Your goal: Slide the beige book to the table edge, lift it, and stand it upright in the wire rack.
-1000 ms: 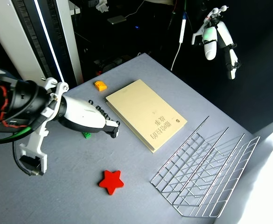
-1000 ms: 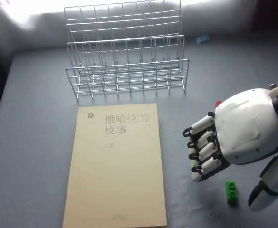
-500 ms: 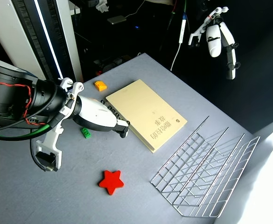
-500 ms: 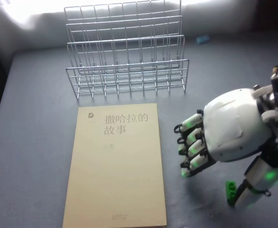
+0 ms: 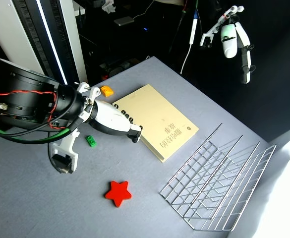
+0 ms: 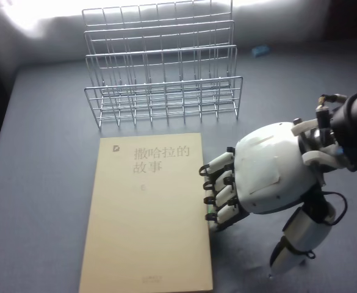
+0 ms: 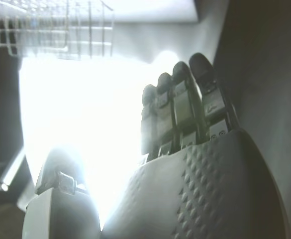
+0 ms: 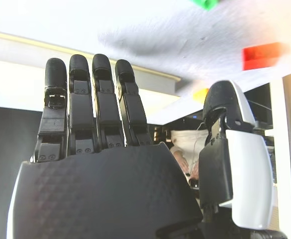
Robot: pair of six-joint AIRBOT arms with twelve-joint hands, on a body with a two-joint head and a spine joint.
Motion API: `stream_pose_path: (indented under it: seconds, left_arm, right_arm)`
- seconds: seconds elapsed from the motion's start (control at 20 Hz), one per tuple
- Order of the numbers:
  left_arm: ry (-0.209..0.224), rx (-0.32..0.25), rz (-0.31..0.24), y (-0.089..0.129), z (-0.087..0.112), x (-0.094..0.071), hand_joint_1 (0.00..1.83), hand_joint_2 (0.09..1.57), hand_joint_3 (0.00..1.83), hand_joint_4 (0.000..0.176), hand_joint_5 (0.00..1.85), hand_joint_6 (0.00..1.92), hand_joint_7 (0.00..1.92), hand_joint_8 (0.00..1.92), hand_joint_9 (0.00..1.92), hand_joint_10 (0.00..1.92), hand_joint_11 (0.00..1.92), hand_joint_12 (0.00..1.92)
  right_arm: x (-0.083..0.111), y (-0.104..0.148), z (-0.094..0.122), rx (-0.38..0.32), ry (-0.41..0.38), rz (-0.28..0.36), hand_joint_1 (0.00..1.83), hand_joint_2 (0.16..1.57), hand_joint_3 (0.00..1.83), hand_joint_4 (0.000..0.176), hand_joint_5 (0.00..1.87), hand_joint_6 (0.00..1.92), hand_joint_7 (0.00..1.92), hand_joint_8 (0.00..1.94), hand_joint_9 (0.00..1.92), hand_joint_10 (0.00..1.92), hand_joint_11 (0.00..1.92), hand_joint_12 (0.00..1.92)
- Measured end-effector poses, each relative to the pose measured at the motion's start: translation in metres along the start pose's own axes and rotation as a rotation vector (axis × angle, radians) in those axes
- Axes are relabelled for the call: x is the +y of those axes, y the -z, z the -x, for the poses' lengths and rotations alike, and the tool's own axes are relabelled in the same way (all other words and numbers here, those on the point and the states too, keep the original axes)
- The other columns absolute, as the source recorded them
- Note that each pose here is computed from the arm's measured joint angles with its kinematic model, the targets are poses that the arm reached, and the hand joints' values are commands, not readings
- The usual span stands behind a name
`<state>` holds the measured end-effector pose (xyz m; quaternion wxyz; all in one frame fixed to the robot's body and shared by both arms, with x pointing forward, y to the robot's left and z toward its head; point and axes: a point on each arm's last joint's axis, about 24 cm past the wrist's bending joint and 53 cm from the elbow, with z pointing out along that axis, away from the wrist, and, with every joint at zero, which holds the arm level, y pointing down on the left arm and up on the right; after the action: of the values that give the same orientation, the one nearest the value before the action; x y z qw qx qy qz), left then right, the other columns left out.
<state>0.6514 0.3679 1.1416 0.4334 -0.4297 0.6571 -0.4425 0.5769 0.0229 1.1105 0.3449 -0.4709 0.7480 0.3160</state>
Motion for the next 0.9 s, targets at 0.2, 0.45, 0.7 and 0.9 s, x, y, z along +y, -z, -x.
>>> stream_pose_path:
  seconds: [0.2, 0.45, 0.7, 0.9]
  left_arm:
    - [-0.024, 0.023, 0.04, -0.001, -0.006, 0.009, 0.13, 1.14, 0.0, 0.0, 0.29, 0.0, 0.3, 0.0, 0.3, 0.0, 0.0, 0.72]
    - [-0.067, 0.045, 0.055, 0.001, -0.007, 0.013, 0.14, 1.15, 0.0, 0.0, 0.3, 0.0, 0.29, 0.0, 0.29, 0.0, 0.0, 0.73]
    - [-0.073, 0.047, 0.059, 0.003, -0.007, 0.016, 0.1, 1.15, 0.0, 0.0, 0.29, 0.0, 0.28, 0.0, 0.28, 0.0, 0.0, 0.73]
    - [-0.087, 0.067, 0.037, 0.004, -0.015, 0.012, 0.13, 1.15, 0.0, 0.0, 0.3, 0.0, 0.31, 0.0, 0.3, 0.0, 0.0, 0.73]
  right_arm:
    - [0.001, -0.004, 0.001, -0.002, -0.001, 0.001, 0.17, 1.11, 0.0, 0.0, 0.31, 0.0, 0.3, 0.0, 0.28, 0.0, 0.0, 0.79]
    - [0.005, -0.013, 0.008, -0.015, 0.009, 0.006, 0.23, 1.09, 0.0, 0.0, 0.34, 0.0, 0.34, 0.0, 0.32, 0.01, 0.0, 0.92]
    - [0.008, -0.021, 0.013, -0.026, -0.002, 0.009, 0.22, 1.1, 0.0, 0.0, 0.35, 0.01, 0.33, 0.01, 0.31, 0.01, 0.0, 0.9]
    - [0.01, -0.03, 0.017, -0.032, 0.0, 0.014, 0.17, 1.1, 0.0, 0.0, 0.33, 0.0, 0.32, 0.01, 0.31, 0.0, 0.0, 0.84]
